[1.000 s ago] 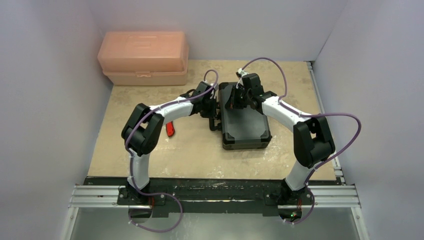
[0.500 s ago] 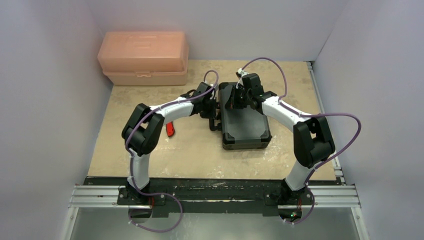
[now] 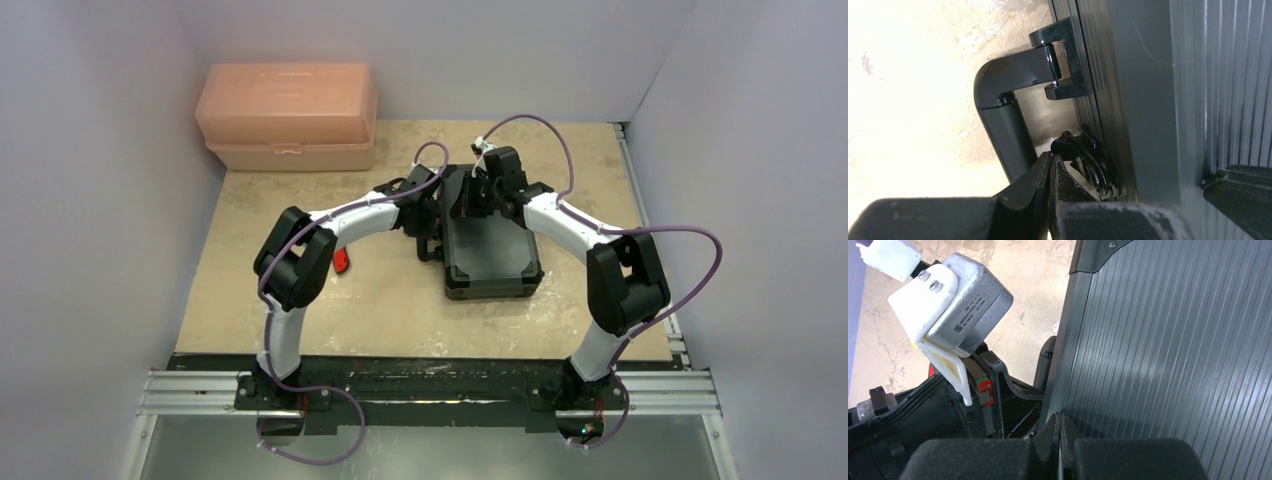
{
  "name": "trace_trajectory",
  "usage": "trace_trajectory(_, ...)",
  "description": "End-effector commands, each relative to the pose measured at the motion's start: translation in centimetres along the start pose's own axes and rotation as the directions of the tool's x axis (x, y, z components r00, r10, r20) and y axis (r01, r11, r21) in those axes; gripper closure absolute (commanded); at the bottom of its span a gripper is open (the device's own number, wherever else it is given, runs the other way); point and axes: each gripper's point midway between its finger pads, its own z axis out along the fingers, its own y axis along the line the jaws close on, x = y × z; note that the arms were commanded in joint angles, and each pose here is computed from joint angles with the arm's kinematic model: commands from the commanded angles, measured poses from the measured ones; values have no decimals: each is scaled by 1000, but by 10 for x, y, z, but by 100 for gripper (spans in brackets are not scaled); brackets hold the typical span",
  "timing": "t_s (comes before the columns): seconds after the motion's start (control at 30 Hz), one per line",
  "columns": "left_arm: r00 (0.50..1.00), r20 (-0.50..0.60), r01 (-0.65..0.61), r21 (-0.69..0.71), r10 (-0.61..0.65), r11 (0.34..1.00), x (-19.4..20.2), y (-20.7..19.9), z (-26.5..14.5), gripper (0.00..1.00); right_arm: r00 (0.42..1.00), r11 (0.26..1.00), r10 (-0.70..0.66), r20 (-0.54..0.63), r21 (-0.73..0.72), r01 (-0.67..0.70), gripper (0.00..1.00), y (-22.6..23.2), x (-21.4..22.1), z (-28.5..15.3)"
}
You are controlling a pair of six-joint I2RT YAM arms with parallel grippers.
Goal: Pack up texas hold em set
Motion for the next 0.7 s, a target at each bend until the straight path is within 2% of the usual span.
trace_trajectory(0.0,1000,-4,20,-48,-21,999,2,-1,21,100,966,988,33,-257,153,7,100,-45,78,7)
trace_trajectory(0.33,979,-55,192,-57,-195,980,5,-20,23,100,965,988,29,-259,152,11,100,-44,76,7)
trace_trajectory(0.5,969,-93,225,-46,-228,973,13,-23,22,100,966,988,27,-258,154,13,100,-44,74,6)
trace_trajectory(0.67,976,-65,205,-38,-207,978,13,-21,12,100,966,988,28,-257,155,13,100,-44,74,5)
